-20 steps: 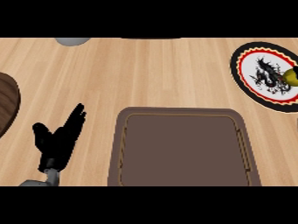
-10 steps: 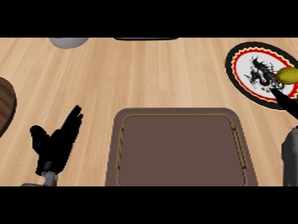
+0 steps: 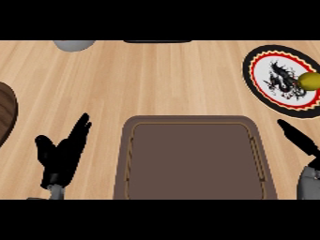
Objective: Pick the lemon from the tray and place it in the plate
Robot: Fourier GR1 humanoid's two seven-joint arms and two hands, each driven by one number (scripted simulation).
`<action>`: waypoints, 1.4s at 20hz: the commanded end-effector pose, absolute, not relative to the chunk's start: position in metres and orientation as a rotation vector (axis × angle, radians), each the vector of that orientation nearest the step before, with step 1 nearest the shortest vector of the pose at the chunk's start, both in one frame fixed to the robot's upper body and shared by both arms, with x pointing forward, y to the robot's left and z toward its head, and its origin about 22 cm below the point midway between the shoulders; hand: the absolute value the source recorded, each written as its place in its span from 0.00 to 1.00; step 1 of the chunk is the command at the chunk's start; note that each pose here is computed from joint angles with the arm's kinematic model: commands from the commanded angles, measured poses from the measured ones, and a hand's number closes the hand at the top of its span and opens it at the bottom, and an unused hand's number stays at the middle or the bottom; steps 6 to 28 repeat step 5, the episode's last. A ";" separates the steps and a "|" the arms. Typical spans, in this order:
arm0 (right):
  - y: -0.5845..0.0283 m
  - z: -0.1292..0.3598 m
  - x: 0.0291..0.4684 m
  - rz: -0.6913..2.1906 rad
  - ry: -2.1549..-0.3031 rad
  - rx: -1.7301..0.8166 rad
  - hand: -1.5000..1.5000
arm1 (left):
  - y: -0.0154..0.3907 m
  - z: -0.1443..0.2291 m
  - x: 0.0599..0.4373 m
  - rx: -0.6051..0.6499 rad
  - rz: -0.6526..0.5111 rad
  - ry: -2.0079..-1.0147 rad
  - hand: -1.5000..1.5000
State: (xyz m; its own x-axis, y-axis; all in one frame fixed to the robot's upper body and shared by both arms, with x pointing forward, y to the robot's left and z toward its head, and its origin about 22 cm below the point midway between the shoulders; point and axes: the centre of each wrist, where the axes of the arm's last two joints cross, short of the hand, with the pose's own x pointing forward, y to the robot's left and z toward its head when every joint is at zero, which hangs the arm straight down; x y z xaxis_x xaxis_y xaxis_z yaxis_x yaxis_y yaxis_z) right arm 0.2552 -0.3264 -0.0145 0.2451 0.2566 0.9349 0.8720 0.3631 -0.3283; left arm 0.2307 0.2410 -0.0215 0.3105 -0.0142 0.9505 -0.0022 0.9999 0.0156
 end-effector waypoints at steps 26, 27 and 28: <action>-0.293 -0.008 0.230 -0.568 -1.272 -1.167 0.00 | 0.237 -0.022 0.229 0.012 -0.015 -1.190 0.50; -0.293 -0.008 0.230 -0.568 -1.272 -1.167 0.00 | 0.237 -0.022 0.229 0.012 -0.015 -1.190 0.50; -0.293 -0.008 0.230 -0.568 -1.272 -1.167 0.00 | 0.237 -0.022 0.229 0.012 -0.015 -1.190 0.50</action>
